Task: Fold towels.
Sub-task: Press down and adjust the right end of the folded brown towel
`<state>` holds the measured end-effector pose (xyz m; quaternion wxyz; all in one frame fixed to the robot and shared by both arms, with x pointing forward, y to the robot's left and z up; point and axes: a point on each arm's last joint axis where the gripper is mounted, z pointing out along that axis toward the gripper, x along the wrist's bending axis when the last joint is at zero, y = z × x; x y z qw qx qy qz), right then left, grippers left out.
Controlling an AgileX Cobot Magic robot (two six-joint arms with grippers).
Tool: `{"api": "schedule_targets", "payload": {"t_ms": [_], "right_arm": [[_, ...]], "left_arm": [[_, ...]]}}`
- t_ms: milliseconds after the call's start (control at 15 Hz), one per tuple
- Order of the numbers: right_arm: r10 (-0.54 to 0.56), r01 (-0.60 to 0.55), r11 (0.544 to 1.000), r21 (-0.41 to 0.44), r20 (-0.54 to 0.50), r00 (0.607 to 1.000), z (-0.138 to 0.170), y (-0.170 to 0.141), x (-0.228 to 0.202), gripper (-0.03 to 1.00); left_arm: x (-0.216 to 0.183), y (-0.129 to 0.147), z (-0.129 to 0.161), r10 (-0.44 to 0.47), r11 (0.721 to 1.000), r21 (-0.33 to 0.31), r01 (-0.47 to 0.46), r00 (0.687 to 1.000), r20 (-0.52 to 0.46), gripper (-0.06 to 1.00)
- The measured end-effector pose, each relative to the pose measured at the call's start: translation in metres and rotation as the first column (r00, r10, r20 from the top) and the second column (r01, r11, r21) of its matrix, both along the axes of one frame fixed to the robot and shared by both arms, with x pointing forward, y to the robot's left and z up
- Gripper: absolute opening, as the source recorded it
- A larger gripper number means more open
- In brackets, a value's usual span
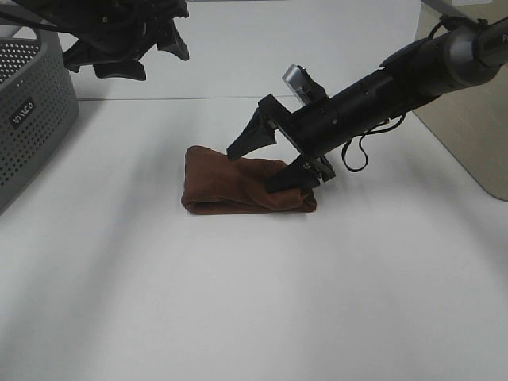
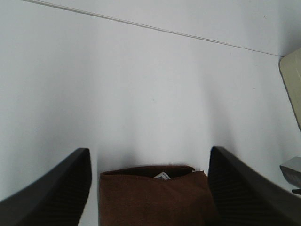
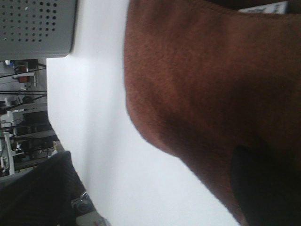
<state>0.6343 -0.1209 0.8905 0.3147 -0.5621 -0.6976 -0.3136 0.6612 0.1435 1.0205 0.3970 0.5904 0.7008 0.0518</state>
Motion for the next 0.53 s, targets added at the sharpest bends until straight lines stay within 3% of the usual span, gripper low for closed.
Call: {"api": "schedule_targets", "payload": {"t_ms": [200,333,533], "right_arm": [[-0.009,0.01,0.998,-0.055,0.021,1.0,-0.003,-0.005,0.002,0.85],[0.013,-0.008,0.997,-0.083,0.067,0.998,0.012,-0.007,0.001,0.85],[0.016,0.01,0.968,-0.249,0.105,0.994,0.038,-0.02,-0.003,0.85]], "left_arm": [[0.0,0.0,0.0,-0.002,1.0,0.003,0.002,1.0,0.001,0.67],[-0.001,0.0,-0.001,-0.024,0.999,0.025,0.025,1.0,-0.003,0.67],[-0.007,0.003,0.003,-0.075,0.993,0.087,0.076,0.997,-0.015,0.67]]}}
